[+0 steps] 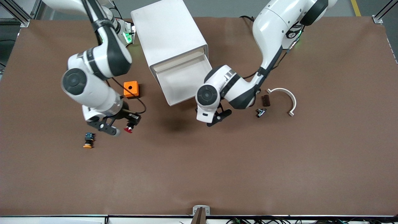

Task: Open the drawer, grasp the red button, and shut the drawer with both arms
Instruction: 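Close the drawer with the left gripper while the right gripper lowers the button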

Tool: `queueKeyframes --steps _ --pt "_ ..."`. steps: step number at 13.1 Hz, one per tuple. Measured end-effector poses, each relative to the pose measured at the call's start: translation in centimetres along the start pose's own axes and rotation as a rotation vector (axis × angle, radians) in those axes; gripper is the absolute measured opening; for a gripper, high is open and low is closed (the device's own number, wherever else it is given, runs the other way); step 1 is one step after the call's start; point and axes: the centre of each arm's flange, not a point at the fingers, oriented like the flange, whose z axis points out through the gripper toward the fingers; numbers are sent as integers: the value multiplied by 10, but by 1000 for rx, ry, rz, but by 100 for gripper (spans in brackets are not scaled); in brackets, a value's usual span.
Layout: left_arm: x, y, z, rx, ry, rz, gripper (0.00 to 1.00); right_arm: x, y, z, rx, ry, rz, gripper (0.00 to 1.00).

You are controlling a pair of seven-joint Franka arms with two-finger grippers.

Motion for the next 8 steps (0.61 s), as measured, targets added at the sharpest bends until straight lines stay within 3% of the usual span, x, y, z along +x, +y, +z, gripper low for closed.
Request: queueKeyframes --steps 4,8 --pt "-54 11 0 -5 -40 -23 100 52 80 22 -18 -32 -117 41" --pt "-108 16 6 8 -67 -17 100 77 121 80 -34 -56 -169 41"
